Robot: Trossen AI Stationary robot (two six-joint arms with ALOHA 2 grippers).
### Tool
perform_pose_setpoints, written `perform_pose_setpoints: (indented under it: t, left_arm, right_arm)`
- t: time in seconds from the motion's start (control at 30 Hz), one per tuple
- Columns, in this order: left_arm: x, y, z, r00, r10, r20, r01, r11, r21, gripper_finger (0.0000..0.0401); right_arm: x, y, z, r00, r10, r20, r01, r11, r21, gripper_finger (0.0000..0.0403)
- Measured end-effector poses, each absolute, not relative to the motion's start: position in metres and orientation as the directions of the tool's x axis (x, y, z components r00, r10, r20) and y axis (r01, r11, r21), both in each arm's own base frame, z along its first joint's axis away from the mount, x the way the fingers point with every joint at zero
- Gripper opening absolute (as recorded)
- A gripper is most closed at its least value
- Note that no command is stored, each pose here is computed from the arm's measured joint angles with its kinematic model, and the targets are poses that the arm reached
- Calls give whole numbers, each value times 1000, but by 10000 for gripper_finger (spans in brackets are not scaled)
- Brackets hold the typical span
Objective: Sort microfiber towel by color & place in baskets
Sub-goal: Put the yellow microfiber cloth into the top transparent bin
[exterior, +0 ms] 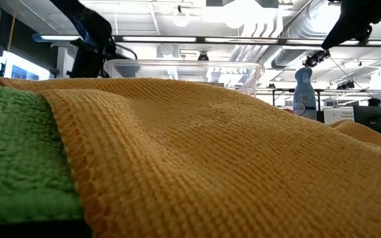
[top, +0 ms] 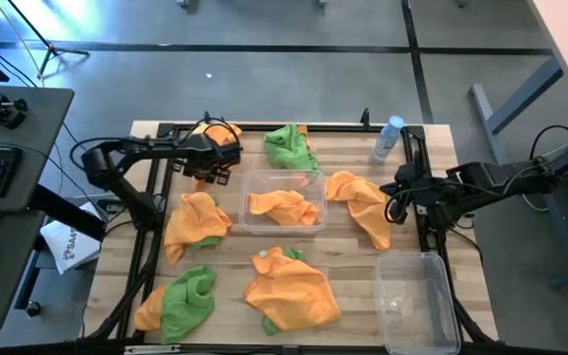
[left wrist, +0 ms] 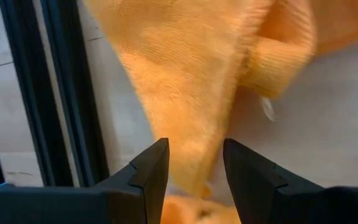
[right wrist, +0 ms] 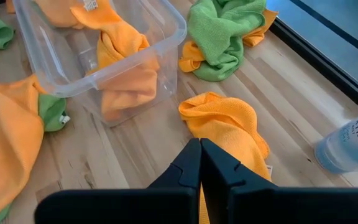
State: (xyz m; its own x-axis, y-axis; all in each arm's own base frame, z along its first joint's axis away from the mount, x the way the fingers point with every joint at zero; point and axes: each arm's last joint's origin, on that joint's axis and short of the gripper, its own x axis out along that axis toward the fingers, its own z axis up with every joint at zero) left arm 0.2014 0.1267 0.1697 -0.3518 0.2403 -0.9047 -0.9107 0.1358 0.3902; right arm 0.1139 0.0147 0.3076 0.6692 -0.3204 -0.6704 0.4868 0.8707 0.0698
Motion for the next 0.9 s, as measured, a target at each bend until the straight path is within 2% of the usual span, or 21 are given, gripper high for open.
perform_pose_setpoints:
  t: [0.13, 0.2, 0.37, 0.5, 0.67, 0.77, 0.9]
  left_arm:
    - [200, 132, 158, -412, 202, -889, -879, 169, 446, 139]
    - [199, 132, 155, -434, 168, -885, -869, 182, 460, 123]
    - [194, 126, 168, -431, 170, -886, -872, 175, 457, 22]
    - [186, 117, 196, -345, 225, -911, -916, 133, 379, 10]
    - [169, 97, 256, -213, 355, -911, -964, 76, 255, 2]
    - [157, 83, 297, -96, 485, -869, -989, 52, 138, 1]
    - [137, 66, 352, 74, 667, -742, -997, 62, -44, 1]
  right_arm:
    - [114, 15, 308, 670, -320, -670, 487, 871, 71, 0]
    - [114, 15, 308, 674, -318, -666, 486, 870, 76, 0]
    - [115, 15, 308, 679, -317, -662, 486, 870, 81, 0]
    - [115, 15, 308, 679, -319, -661, 486, 870, 79, 0]
    - [115, 14, 309, 674, -350, -650, 504, 862, 59, 0]
    - [115, 14, 309, 671, -366, -645, 513, 857, 48, 0]
    - [114, 13, 308, 660, -393, -640, 529, 848, 24, 0]
